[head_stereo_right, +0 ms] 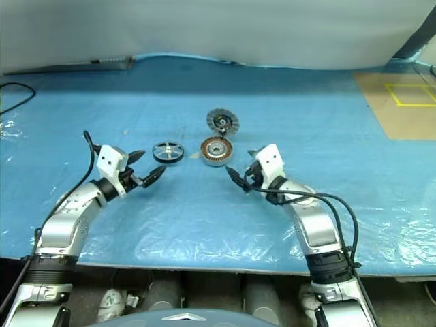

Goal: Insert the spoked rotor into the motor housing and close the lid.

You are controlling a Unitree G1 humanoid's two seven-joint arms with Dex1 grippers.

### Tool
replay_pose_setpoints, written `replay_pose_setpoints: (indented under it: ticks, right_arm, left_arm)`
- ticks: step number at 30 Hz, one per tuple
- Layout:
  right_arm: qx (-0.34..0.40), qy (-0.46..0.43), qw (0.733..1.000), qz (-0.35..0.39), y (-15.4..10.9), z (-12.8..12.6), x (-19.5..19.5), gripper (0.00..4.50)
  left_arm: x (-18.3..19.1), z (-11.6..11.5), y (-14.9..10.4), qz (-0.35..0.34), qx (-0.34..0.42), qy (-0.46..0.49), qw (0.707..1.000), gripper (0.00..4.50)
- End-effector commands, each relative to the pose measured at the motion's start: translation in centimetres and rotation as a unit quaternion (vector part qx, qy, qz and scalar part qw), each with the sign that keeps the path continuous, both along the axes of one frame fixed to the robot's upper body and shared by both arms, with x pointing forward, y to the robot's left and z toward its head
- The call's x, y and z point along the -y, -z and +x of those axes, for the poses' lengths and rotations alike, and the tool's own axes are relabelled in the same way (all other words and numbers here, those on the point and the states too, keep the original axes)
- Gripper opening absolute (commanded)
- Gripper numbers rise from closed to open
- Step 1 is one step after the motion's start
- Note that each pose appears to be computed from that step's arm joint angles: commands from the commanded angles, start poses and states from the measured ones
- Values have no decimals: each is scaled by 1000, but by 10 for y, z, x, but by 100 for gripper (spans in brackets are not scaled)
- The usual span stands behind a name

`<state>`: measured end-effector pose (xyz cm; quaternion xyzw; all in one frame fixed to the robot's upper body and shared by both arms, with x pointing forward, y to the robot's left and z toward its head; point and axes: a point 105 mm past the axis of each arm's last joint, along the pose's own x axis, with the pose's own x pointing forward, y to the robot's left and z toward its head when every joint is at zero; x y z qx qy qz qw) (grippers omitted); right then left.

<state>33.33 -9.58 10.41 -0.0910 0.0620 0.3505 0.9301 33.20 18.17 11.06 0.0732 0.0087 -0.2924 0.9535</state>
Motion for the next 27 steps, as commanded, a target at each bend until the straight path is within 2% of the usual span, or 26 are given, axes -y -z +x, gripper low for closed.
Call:
replay_pose_setpoints:
  ticks: [1, 5, 9, 16, 27]
  right_arm:
    - [14, -46, 998, -43, -20, 0, -20, 447]
    - [12, -111, 990, -87, -27, 5, -41, 447]
    - [26, -124, 980, -156, -26, 21, -52, 447]
    - [28, -141, 970, -196, -18, 42, -71, 447]
    - [-22, -138, 967, -215, -2, 50, -68, 447]
  left_arm:
    - [15, -8, -10, 4, 37, 37, 999, 450]
    - [19, -10, -2, 6, 42, 52, 998, 450]
    - [19, -9, 5, 7, 40, 55, 998, 450]
    - [24, -16, 20, 11, 55, 51, 997, 450]
    - [29, -21, 27, -9, 58, 42, 997, 450]
